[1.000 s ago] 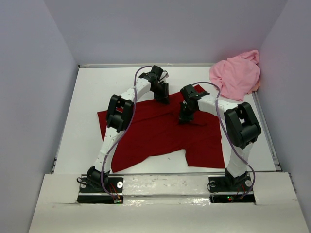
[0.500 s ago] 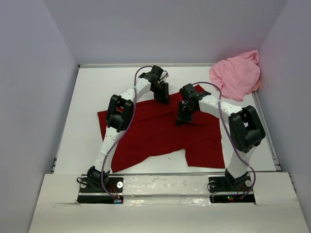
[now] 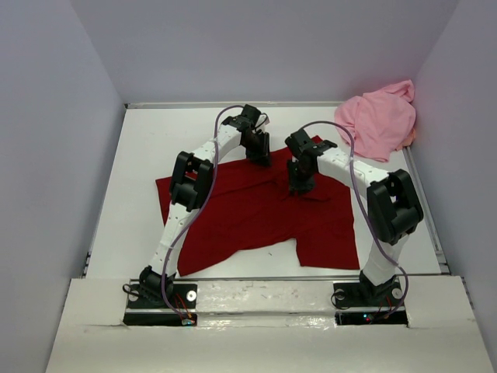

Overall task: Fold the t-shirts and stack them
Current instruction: Fold the flattened tshirt in 1/3 of the way

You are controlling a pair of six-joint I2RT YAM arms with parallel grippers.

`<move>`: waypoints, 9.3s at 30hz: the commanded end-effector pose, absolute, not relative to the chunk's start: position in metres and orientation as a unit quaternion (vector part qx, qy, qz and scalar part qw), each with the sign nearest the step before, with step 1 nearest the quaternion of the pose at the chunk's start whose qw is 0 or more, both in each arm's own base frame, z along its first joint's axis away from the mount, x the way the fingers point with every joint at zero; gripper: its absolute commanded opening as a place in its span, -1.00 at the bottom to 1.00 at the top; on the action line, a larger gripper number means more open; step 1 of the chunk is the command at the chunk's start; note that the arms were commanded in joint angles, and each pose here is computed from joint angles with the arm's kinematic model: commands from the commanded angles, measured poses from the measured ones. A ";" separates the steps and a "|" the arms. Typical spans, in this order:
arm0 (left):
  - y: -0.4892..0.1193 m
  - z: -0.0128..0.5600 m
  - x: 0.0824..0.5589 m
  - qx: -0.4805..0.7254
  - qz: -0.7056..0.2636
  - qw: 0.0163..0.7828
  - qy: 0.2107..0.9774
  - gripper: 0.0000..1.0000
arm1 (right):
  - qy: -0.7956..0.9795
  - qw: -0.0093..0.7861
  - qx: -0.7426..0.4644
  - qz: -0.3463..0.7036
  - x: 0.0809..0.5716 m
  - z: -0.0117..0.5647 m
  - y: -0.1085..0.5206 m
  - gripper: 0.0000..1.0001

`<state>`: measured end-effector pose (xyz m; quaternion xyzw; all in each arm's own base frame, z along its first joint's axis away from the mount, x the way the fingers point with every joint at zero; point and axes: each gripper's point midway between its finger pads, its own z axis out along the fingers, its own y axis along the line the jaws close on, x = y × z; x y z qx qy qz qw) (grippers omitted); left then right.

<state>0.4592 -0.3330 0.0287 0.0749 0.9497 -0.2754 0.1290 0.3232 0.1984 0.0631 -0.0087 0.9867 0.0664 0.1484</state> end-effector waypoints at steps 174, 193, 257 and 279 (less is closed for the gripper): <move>-0.273 0.151 0.559 0.004 -0.284 0.328 0.901 0.08 | 0.976 0.188 0.046 0.099 0.476 0.031 0.138 0.04; -0.125 0.208 0.397 -0.162 -0.165 0.289 0.929 0.42 | 0.936 0.307 0.044 0.164 0.572 0.117 0.122 0.20; 0.070 0.009 0.347 -0.503 -0.171 0.169 0.830 0.39 | 0.907 0.233 0.104 0.334 0.579 0.042 0.080 0.21; 0.038 0.008 0.362 -0.452 -0.153 0.159 0.865 0.35 | 0.906 0.231 0.105 0.339 0.580 0.041 0.082 -0.54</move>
